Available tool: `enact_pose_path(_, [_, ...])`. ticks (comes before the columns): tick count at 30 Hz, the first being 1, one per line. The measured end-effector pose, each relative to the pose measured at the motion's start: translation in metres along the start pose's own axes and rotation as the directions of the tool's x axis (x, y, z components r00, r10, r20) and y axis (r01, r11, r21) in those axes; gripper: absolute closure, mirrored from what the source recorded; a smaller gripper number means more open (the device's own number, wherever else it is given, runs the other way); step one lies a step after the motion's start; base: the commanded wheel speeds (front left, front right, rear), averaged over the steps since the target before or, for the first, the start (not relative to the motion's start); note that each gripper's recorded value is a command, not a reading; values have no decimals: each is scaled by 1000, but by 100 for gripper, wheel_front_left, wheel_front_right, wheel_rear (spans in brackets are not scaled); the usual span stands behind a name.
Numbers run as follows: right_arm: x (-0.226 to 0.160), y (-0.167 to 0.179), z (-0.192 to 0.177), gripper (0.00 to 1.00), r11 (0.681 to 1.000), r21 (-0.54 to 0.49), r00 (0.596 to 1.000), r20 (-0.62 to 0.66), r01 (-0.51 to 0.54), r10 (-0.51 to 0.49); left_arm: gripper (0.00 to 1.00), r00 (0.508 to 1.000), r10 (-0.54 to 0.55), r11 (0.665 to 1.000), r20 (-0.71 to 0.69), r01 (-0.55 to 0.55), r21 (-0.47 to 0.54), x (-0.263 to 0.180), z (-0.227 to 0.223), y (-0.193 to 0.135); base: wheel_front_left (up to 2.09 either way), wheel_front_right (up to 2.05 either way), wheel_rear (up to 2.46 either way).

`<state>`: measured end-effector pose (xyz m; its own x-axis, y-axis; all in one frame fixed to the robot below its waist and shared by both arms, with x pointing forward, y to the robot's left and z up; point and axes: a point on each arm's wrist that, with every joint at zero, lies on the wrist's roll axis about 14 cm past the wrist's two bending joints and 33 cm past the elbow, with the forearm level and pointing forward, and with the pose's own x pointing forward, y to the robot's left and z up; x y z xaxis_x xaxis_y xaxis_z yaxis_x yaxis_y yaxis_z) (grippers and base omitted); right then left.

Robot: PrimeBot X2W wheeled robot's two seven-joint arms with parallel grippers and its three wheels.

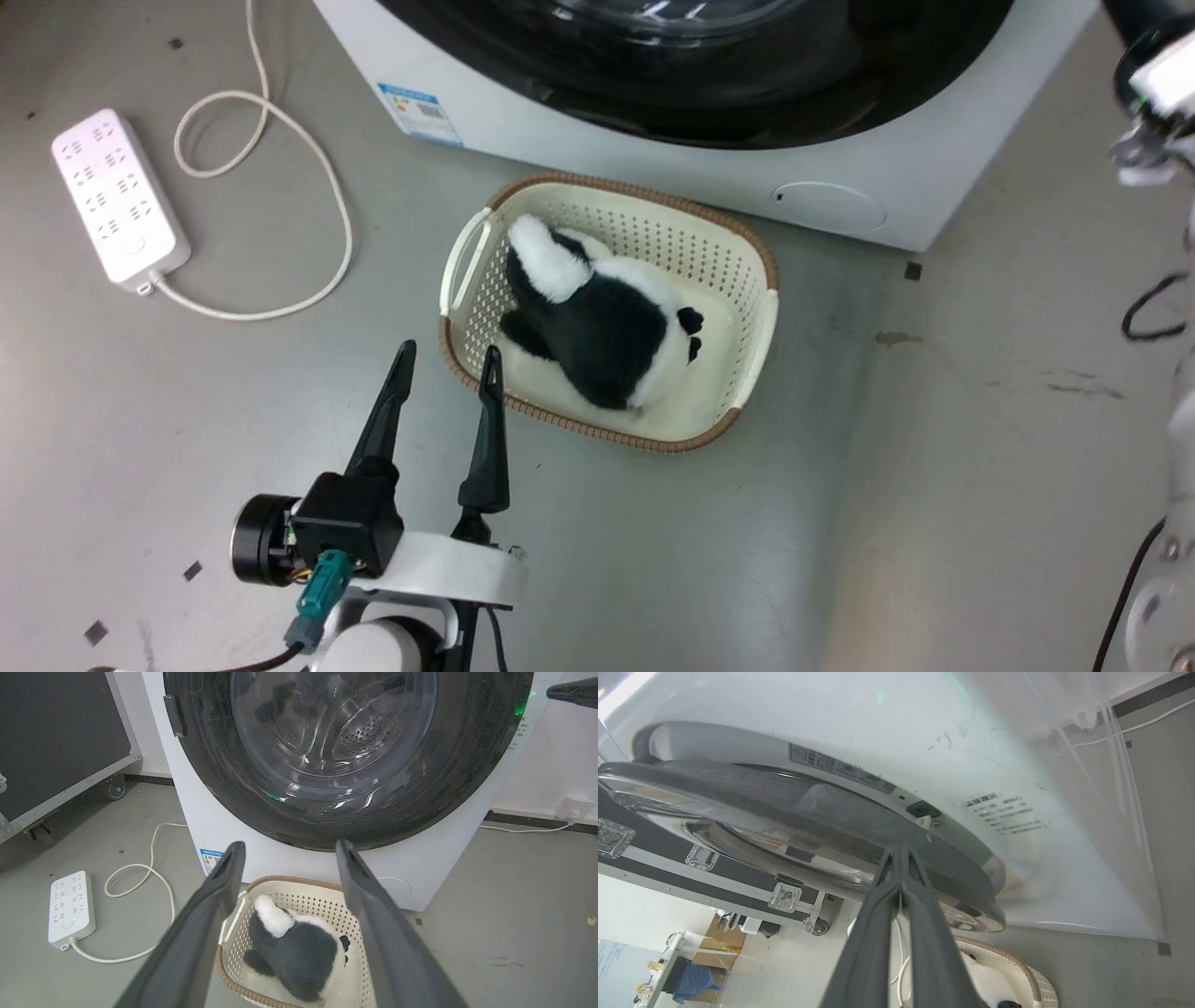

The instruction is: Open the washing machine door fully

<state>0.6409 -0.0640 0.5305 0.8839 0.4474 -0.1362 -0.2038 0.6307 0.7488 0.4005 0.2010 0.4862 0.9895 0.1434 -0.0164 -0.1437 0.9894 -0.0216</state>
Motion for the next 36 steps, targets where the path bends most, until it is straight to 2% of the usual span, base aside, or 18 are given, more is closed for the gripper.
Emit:
enact_pose_path(7, [27,3,4,100,995,97,998,-59,-18,23,0,1000,8,1000,1,-8,0,4,-2,1,0,0,0])
enact_pose_path(20, [62,19,-3,100,964,256,977,-179,-71,119,0,999,39,999,11,-39,3,9,-4,6,0,0,0])
enact_pose_path(28, [55,28,-12,100,938,334,955,-232,-99,183,0,998,41,999,42,-41,2,7,4,5,0,0,0])
enact_pose_path(36, [28,42,-31,100,907,403,923,-290,-123,254,0,994,37,999,99,-36,-12,2,22,5,0,0,0])
